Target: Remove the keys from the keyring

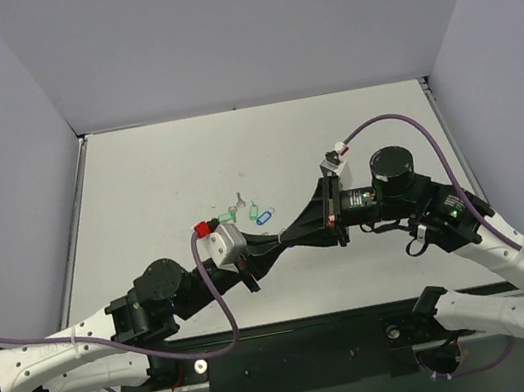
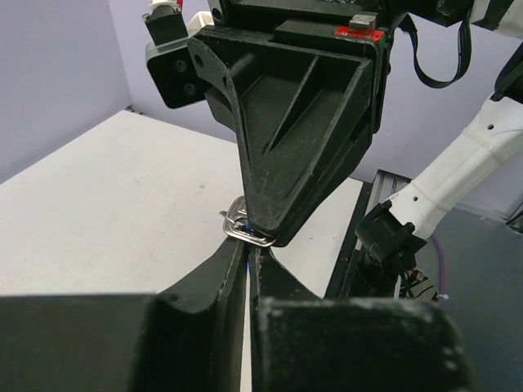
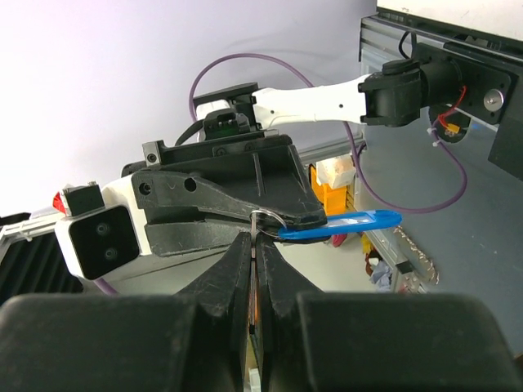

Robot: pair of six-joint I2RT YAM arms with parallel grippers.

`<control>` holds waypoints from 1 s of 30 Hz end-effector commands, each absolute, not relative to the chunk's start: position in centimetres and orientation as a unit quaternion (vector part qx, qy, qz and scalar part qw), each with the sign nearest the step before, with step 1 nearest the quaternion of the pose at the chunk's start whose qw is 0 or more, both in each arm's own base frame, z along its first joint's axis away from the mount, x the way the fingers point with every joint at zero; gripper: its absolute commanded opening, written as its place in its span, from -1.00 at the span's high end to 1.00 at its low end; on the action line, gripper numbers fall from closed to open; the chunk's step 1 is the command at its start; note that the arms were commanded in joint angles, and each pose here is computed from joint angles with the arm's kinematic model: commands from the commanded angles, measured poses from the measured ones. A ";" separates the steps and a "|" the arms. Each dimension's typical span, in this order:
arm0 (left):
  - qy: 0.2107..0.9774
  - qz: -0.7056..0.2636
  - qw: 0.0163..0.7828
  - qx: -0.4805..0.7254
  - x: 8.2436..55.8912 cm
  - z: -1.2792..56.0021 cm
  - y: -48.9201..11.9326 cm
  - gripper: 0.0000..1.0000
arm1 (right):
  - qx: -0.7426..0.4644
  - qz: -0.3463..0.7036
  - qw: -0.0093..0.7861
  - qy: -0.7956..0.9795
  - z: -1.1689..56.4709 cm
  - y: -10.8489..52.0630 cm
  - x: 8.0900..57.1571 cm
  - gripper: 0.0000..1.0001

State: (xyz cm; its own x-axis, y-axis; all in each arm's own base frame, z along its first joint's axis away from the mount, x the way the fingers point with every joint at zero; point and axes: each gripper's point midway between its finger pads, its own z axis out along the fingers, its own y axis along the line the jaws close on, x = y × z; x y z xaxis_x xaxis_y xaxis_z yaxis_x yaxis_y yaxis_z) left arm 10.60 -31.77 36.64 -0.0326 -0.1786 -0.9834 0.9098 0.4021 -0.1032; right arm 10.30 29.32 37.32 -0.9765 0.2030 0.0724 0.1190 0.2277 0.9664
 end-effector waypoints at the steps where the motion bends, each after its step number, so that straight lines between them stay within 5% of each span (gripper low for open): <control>1: 0.527 -0.466 0.643 0.303 10.2 41.3 -30.7 0.84 | 0.063 0.649 0.043 0.757 40.5 29.3 9.2 1.00; 6: 0.523 -0.473 0.644 0.296 9.9 42.3 -29.9 1.00 | 0.056 0.653 0.041 0.754 40.7 29.2 8.9 1.00; 30: 0.520 -0.518 0.591 0.334 6.9 42.8 -28.5 1.00 | 0.000 0.653 0.041 0.757 40.1 28.5 7.1 1.00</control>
State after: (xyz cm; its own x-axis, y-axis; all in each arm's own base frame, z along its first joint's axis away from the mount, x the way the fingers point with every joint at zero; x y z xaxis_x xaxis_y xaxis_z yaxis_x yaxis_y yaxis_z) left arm 8.16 -29.51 39.67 -0.0725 -0.2037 -0.9763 0.9439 0.3021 -0.1332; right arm 8.04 28.77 39.05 -0.9958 0.0898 -0.0195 -0.0035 0.1753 0.9845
